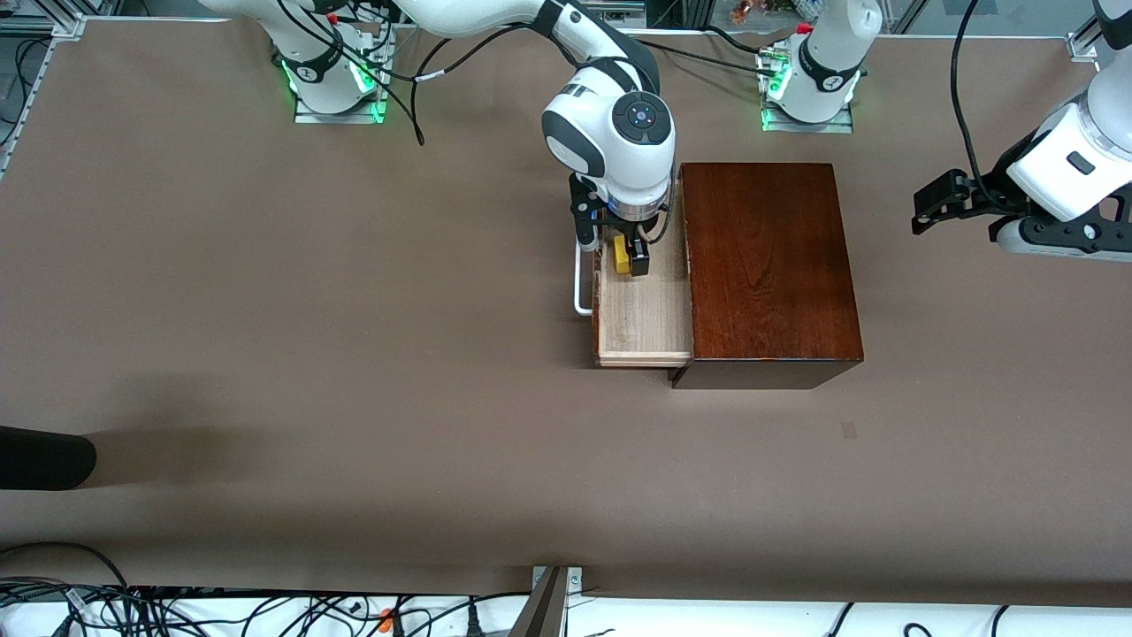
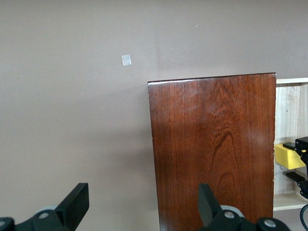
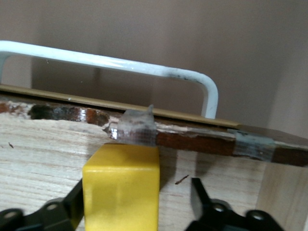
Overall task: Open drawer, take yellow block, close drawer
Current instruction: 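Lower the right gripper and grasp the yellow cube, then lift it, then carry the cube away with the right gripper while the left gripper reaches the drawer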
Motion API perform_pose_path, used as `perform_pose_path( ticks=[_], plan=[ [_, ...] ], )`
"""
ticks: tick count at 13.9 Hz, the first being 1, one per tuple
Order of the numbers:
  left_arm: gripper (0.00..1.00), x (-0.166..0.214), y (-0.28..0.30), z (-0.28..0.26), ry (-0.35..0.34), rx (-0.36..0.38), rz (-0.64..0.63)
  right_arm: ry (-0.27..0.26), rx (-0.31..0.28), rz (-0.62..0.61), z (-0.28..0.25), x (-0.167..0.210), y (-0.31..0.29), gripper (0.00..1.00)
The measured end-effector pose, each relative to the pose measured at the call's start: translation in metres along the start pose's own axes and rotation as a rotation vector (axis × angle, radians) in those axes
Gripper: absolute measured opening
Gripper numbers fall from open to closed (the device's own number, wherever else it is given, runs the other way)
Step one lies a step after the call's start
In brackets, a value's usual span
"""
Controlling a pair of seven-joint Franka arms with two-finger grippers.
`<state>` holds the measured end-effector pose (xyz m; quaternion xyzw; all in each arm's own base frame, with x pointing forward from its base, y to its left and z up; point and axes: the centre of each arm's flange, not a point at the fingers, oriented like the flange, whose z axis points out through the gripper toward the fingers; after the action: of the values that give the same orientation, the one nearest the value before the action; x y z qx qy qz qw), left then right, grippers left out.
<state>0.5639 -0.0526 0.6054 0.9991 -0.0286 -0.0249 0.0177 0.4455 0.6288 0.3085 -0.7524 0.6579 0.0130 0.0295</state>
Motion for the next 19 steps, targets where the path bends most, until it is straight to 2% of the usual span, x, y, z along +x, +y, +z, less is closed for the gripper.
perform_pose_path(
  ticks=[1, 2, 3, 8, 12, 15, 19],
  plan=[
    [1.00, 0.000, 0.000, 0.000, 0.001, 0.000, 0.000, 0.000, 0.001, 0.000, 0.000, 0.000, 0.000, 0.69],
    [1.00, 0.000, 0.000, -0.001, 0.002, 0.000, 0.000, -0.001, 0.004, 0.001, -0.002, 0.000, -0.001, 0.59],
    [1.00, 0.000, 0.001, -0.002, 0.003, 0.000, 0.001, -0.003, 0.007, 0.003, -0.003, 0.001, -0.003, 0.56],
    [1.00, -0.001, 0.004, -0.001, -0.003, 0.000, 0.006, -0.030, 0.054, 0.016, -0.039, 0.004, -0.015, 0.56],
    [1.00, -0.001, 0.003, -0.001, -0.004, 0.000, 0.006, -0.086, 0.113, 0.027, -0.126, 0.023, -0.029, 0.56],
    [1.00, -0.001, 0.003, -0.003, -0.001, 0.000, 0.006, -0.070, 0.111, -0.046, -0.161, 0.058, -0.047, 0.56],
    [1.00, -0.002, 0.004, -0.014, 0.021, 0.000, 0.007, -0.031, 0.084, -0.185, -0.160, 0.105, -0.079, 0.56]
  ],
)
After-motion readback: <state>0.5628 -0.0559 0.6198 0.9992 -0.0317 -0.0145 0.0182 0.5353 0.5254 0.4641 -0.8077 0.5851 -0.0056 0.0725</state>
